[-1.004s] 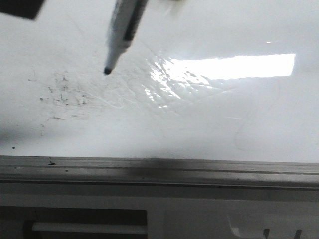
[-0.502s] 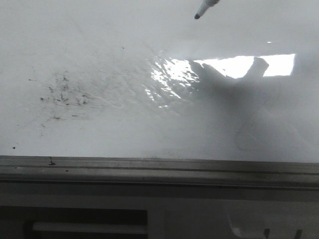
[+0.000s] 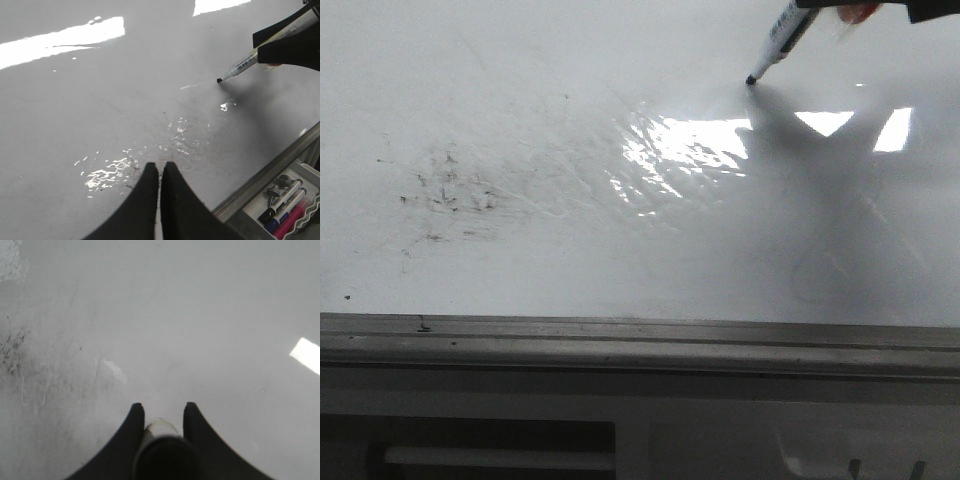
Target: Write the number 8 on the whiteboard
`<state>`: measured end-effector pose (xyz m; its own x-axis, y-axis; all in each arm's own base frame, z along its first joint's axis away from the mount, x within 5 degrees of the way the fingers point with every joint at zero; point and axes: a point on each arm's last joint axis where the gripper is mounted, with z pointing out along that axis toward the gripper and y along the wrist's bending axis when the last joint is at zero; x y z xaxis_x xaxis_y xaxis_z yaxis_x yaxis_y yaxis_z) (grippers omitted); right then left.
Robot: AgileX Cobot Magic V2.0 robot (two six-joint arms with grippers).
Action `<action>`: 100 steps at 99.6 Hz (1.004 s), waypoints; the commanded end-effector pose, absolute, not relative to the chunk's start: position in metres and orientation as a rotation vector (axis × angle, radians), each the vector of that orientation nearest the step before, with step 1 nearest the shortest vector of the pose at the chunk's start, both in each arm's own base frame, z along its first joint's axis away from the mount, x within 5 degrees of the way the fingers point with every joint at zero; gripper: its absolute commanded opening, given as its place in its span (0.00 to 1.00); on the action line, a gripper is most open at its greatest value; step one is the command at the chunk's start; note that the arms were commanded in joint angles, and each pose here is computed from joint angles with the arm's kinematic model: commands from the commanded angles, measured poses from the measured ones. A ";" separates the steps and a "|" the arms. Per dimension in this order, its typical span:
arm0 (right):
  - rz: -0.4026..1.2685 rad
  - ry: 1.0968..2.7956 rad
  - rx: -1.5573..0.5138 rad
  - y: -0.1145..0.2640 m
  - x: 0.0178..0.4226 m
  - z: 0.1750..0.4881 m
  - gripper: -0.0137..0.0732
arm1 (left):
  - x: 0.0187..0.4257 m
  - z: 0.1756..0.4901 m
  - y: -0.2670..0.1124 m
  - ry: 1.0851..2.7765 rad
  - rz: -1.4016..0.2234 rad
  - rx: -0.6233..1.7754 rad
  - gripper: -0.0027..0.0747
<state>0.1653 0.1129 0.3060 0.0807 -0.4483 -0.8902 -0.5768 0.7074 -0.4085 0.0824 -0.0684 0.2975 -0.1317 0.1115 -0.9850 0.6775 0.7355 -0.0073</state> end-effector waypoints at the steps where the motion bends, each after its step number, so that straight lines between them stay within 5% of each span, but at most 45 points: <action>1: 0.097 1.498 -0.842 0.114 0.171 0.315 0.11 | 0.085 0.309 -0.066 1.625 -0.560 0.564 0.01; 37: 0.137 1.643 -0.966 0.124 0.170 0.294 0.11 | 0.085 0.309 -0.066 1.625 -0.560 0.564 0.01; 79: 0.086 1.785 -0.942 0.092 0.156 0.292 0.11 | 0.085 0.309 -0.066 1.624 -0.559 0.566 0.01; 100: 0.190 1.754 -0.997 0.115 0.152 0.279 0.11 | 0.085 0.309 -0.066 1.624 -0.559 0.566 0.01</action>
